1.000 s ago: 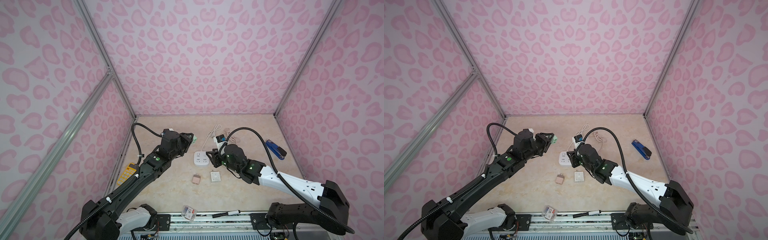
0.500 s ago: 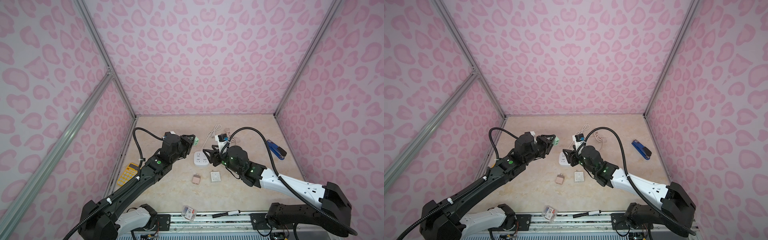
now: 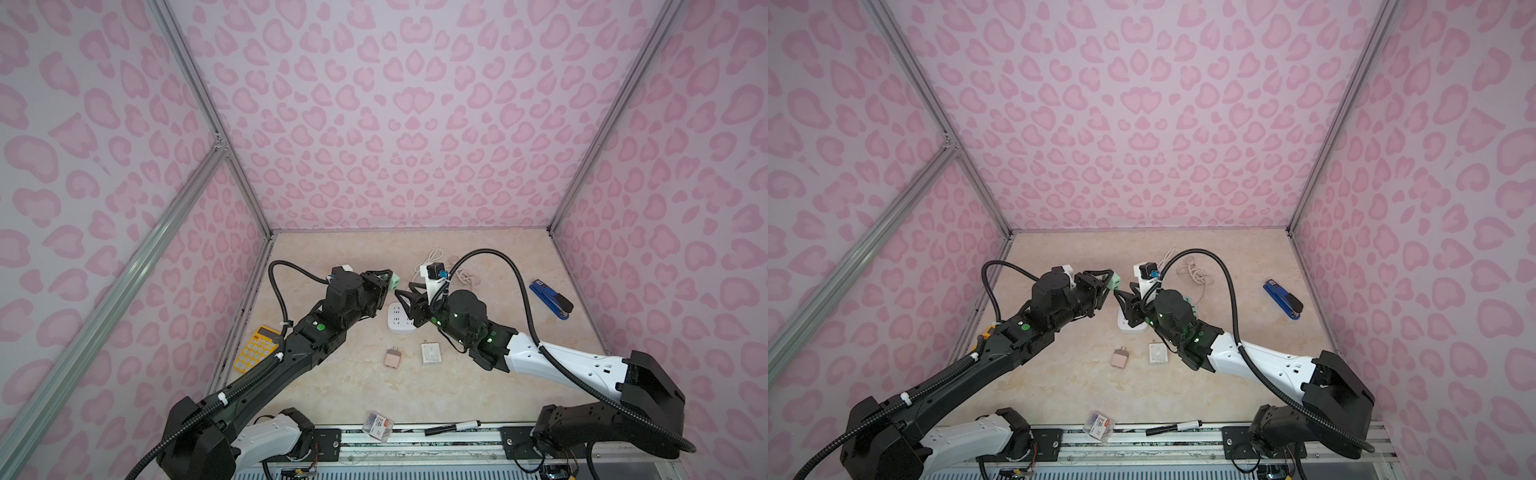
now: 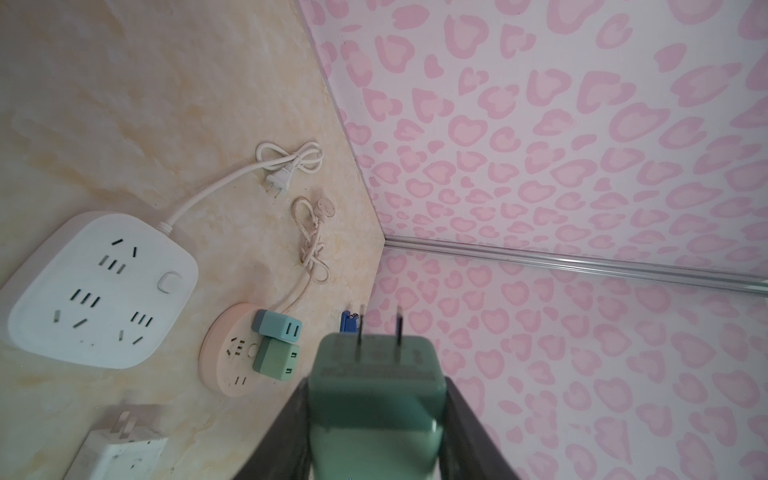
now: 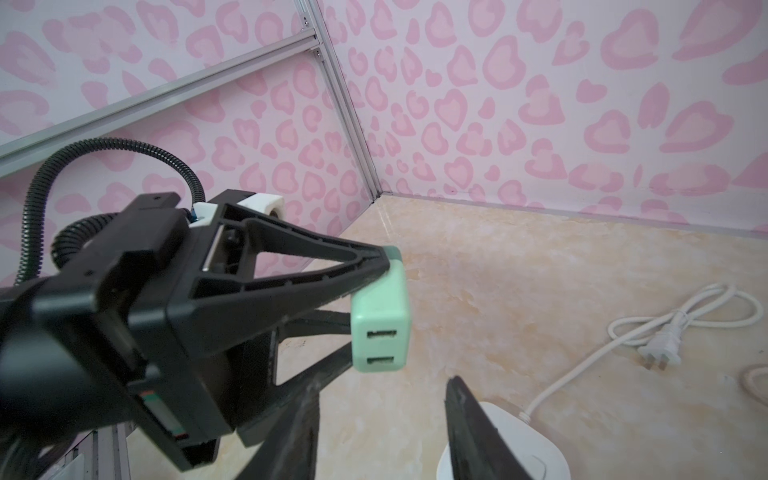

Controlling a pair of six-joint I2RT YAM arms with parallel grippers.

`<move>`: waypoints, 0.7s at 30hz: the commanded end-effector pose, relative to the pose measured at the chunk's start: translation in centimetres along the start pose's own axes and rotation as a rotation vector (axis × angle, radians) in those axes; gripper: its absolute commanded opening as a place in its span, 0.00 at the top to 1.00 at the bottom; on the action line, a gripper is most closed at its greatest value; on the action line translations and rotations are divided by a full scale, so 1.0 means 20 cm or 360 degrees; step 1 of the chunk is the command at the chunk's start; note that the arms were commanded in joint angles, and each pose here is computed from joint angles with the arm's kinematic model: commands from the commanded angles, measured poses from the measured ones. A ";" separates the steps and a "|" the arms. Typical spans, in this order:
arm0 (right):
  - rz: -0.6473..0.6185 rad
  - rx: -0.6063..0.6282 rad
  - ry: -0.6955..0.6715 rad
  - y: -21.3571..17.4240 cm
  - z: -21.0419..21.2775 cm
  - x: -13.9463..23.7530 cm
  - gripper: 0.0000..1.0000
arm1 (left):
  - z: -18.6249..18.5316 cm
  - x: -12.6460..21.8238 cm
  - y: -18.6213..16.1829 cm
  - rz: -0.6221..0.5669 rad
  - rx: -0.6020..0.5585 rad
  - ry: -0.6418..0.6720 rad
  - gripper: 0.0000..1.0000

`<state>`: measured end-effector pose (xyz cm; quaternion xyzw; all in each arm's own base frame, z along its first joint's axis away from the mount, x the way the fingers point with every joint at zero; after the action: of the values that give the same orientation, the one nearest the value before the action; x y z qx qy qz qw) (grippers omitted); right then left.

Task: Insert the plug
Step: 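Close the right gripper on the green charger held by the left gripper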

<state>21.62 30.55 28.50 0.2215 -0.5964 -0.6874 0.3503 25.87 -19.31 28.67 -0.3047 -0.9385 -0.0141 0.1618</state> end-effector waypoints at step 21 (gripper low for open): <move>-0.0004 0.0054 -0.0015 0.07 0.01 -0.10 0.63 | -0.04 -0.03 -0.04 0.0122 0.0005 -0.0139 0.97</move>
<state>23.02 31.80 29.33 0.2167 -0.6078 -0.6820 0.3443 26.01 -20.16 28.93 -0.3319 -0.9327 0.0004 0.1409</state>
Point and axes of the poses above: each gripper's point midway between its finger pads, its own x axis back along the fingers, its own z axis along the line the jaws close on, y = z × x, the point moved 8 cm from there along x, back along the fingers, and after that the axes turned 8 degrees about x, right-handed, at the moved point
